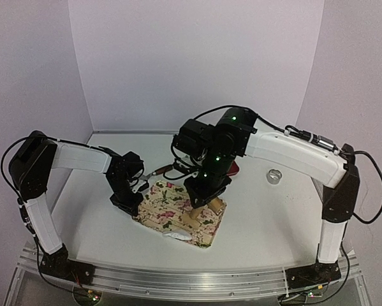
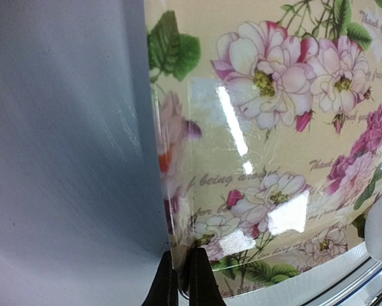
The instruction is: Roll out the dumpling wrappers from the dough
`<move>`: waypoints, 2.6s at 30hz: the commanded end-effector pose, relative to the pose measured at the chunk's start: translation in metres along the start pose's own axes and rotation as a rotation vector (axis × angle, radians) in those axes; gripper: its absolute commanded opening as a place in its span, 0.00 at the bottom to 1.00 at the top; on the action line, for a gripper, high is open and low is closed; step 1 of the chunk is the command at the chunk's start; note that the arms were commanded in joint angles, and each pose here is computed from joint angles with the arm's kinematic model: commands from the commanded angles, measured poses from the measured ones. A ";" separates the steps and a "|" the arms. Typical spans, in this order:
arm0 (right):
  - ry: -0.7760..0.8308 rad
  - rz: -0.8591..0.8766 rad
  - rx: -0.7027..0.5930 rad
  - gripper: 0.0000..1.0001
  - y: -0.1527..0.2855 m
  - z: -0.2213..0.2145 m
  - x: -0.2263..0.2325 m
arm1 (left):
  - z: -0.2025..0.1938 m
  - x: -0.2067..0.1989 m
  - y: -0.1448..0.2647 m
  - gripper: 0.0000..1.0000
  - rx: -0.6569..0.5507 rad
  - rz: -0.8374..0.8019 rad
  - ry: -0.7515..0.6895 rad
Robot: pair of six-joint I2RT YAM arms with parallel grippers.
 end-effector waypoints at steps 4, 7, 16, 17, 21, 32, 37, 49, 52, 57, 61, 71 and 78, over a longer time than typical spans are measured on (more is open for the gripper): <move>0.209 0.132 0.066 0.00 0.005 -0.018 0.049 | 0.003 0.000 0.001 0.00 0.022 0.024 -0.008; 0.209 0.080 0.090 0.00 -0.013 -0.011 0.048 | 0.001 0.001 0.000 0.00 0.021 0.026 -0.011; 0.195 -0.038 0.134 0.00 -0.054 0.001 0.043 | 0.001 0.001 -0.001 0.00 0.014 0.017 -0.013; 0.189 -0.054 0.130 0.00 -0.055 0.002 0.042 | 0.001 0.001 0.000 0.00 0.014 0.017 -0.015; 0.134 -0.142 0.086 0.00 -0.048 0.009 0.032 | 0.000 0.002 -0.001 0.00 0.017 0.022 -0.025; -0.029 -0.258 0.029 0.00 -0.014 0.012 -0.021 | -0.003 0.003 0.008 0.00 -0.027 0.035 -0.076; -0.026 -0.197 0.003 0.00 -0.008 0.021 -0.015 | -0.002 0.001 0.008 0.00 -0.033 0.020 -0.068; 0.022 -0.085 0.123 0.00 -0.030 0.019 -0.005 | 0.000 0.000 0.005 0.00 -0.024 0.009 -0.061; 0.025 -0.098 0.153 0.00 -0.037 0.017 -0.006 | 0.000 0.000 0.005 0.00 -0.023 0.010 -0.060; 0.031 -0.100 0.194 0.00 -0.049 0.016 -0.007 | 0.001 0.000 0.005 0.00 -0.021 0.008 -0.059; 0.029 -0.123 0.223 0.00 -0.056 0.014 -0.009 | 0.001 0.000 0.005 0.00 -0.019 0.012 -0.061; 0.030 -0.180 0.292 0.00 -0.070 0.005 -0.015 | 0.000 0.000 0.005 0.00 -0.016 0.015 -0.061; -0.005 -0.264 0.355 0.00 -0.078 -0.004 -0.024 | -0.004 0.003 0.002 0.00 -0.007 0.031 -0.060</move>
Point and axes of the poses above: each gripper's point midway between its finger pads, its own y axis back along the fingers, its own x axis along the line the jaws close on, z = x × y, the point moved 9 cm from there along y, back along the fingers, and after that the axes turned 6 degrees about y, right-handed, at the moved point
